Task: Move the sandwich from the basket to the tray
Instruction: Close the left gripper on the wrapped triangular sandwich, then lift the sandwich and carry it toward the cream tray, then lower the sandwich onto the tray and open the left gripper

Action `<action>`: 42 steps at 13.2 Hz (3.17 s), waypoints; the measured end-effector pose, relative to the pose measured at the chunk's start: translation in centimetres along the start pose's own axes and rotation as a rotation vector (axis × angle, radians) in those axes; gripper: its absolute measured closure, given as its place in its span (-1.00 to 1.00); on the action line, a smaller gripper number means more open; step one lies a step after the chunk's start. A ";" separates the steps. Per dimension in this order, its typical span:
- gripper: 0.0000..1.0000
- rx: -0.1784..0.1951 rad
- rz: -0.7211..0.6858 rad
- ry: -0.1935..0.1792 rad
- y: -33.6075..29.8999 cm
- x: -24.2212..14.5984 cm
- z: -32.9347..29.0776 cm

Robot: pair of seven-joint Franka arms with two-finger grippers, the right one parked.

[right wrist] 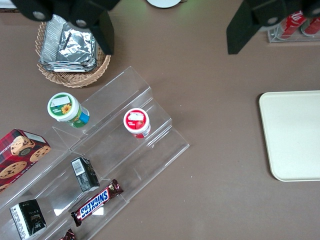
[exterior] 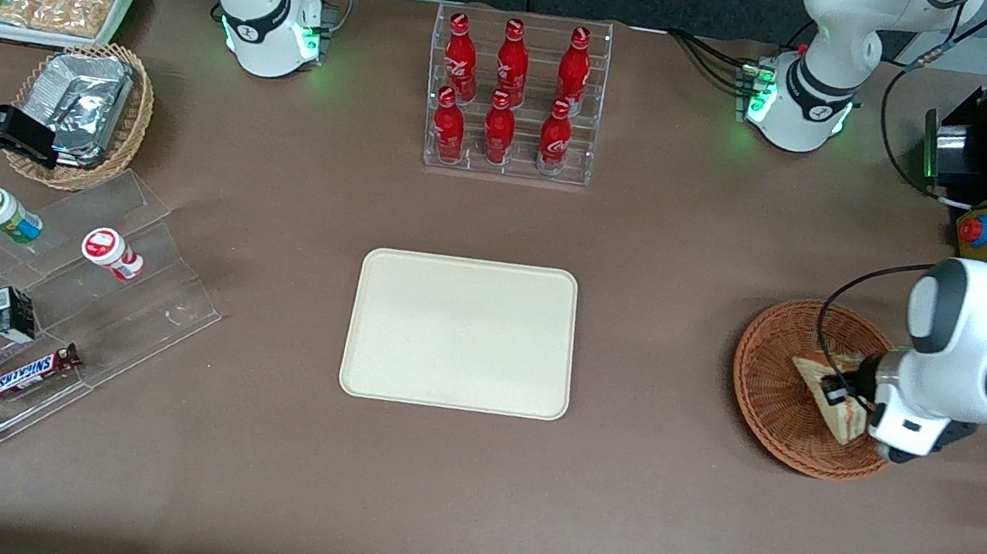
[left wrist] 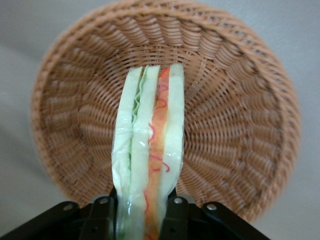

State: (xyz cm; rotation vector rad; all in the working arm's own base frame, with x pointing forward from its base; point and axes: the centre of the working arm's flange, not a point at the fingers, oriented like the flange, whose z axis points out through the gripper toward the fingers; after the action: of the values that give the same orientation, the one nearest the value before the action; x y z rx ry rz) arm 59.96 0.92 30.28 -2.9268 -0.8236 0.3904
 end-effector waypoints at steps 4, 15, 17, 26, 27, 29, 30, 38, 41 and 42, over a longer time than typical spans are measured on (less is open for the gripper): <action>0.58 -0.047 -0.054 -0.022 6.0 -4.2 -11.9; 0.70 -0.118 0.243 0.054 33.0 -25.7 -9.3; 0.70 -0.149 0.297 0.070 36.6 -27.8 -6.0; 0.70 -0.081 0.544 0.057 41.5 -30.7 6.6; 0.70 -0.079 0.541 0.063 41.6 -30.2 7.3; 0.70 -0.083 0.538 0.074 41.8 -29.6 8.4; 0.70 -0.080 0.535 0.084 41.9 -29.4 9.0; -0.71 -0.029 0.508 0.088 41.3 -30.1 6.5; -1.00 0.022 0.474 0.081 38.2 -29.4 -0.3; -1.00 0.014 0.453 0.088 36.7 -28.5 -2.4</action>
State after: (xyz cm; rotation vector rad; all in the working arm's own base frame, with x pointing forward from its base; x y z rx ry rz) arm 55.60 -45.30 33.80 -3.0712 -0.1384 0.2862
